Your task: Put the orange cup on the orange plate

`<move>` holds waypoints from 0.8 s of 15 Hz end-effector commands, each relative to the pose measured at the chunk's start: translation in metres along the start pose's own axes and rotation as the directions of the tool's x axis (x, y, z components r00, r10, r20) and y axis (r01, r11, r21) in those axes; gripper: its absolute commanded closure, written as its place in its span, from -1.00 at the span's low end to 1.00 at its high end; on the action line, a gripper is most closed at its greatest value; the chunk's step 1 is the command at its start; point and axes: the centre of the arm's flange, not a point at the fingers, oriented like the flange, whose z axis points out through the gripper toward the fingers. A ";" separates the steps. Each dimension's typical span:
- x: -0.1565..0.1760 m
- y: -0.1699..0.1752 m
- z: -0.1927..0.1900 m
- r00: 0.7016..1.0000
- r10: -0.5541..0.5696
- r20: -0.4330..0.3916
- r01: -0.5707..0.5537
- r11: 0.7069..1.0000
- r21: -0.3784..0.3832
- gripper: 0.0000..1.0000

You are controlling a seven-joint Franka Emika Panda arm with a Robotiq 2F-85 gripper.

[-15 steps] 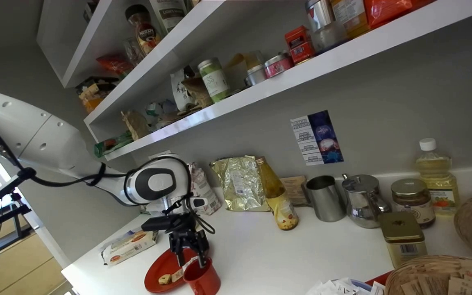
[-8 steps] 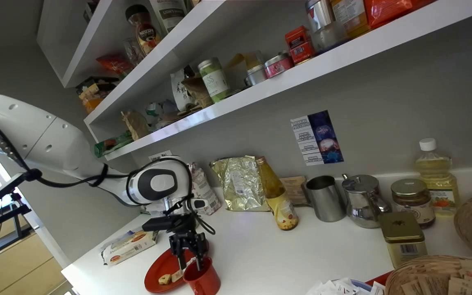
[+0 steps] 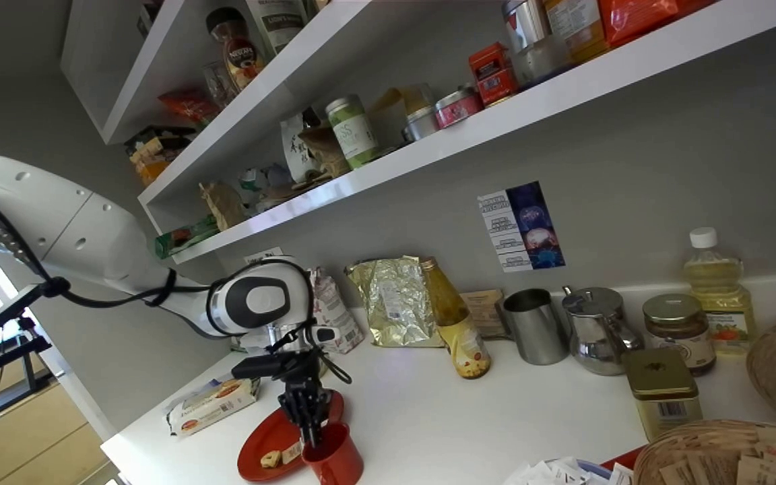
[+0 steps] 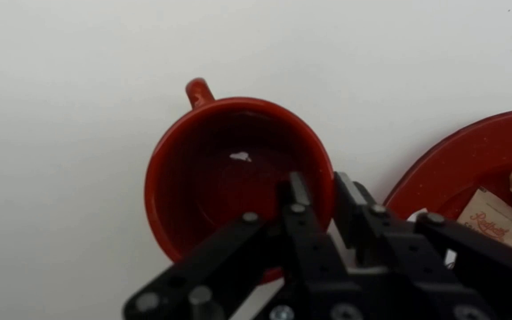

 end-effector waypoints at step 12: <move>0.001 0.025 -0.060 0.996 0.037 -0.086 -0.043 0.997 -0.063 0.96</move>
